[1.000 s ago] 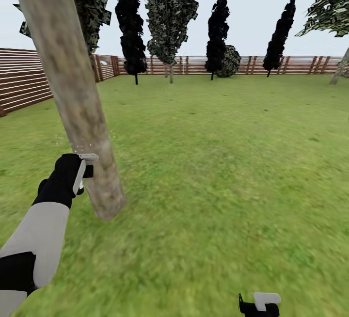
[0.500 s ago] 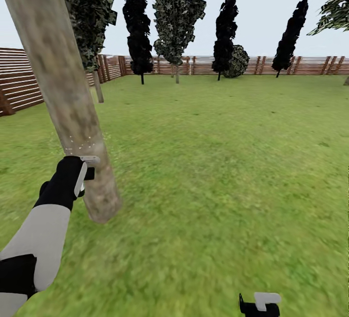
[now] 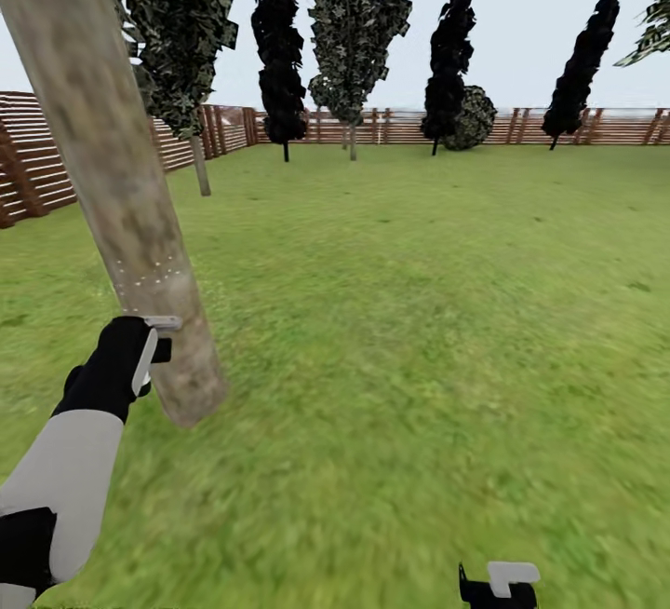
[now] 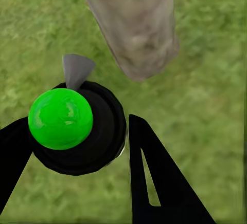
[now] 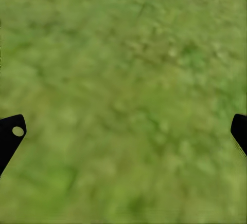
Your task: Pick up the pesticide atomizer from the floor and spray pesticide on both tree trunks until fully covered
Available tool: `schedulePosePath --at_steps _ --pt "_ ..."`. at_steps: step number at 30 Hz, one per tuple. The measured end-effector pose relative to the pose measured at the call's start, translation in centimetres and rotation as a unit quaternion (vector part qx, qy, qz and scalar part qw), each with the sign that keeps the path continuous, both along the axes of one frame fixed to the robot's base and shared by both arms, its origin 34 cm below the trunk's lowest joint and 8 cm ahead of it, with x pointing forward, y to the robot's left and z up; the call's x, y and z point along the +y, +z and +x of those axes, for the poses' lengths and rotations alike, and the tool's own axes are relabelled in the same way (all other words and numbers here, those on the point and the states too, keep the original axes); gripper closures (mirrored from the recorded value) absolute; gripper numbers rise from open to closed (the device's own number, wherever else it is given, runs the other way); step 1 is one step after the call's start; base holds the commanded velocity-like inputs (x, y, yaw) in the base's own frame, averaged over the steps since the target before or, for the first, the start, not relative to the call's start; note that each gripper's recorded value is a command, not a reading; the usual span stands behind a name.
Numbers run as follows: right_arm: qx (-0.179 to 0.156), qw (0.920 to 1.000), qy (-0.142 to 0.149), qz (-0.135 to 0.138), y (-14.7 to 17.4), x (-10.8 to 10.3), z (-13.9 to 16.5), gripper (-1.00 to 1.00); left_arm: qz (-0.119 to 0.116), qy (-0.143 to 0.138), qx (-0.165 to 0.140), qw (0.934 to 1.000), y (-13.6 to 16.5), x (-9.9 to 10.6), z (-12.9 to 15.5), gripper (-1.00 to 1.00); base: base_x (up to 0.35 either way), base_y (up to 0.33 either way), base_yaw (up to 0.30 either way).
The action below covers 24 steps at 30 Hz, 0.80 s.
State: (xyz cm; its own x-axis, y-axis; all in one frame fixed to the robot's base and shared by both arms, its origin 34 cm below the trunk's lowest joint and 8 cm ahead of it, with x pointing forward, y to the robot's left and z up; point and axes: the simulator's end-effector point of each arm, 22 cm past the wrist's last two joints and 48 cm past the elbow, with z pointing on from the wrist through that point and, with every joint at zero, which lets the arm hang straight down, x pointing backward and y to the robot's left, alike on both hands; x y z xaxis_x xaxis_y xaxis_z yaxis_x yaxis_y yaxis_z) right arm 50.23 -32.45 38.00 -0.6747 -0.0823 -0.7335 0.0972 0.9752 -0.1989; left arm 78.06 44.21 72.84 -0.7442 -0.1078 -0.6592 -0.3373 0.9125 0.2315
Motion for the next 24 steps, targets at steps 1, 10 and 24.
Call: schedulePosePath --at_steps 1,10,24 --pt "0.000 1.0000 0.000 0.000 0.0 0.0 0.0 -1.00 -0.001 -0.001 0.000 1.0000 0.0 -0.2 0.0 1.00 0.226 -0.205 0.276" --pt "0.000 1.0000 0.000 0.000 0.0 0.0 0.0 -1.00 0.003 0.011 0.024 0.9996 -2.8 1.5 -2.0 1.00 0.271 -0.169 0.276" --pt "0.000 1.0000 0.000 0.000 0.0 0.0 0.0 -1.00 -0.005 -0.010 0.038 0.9992 -5.1 -1.7 -2.4 1.00 0.276 -0.162 0.223"
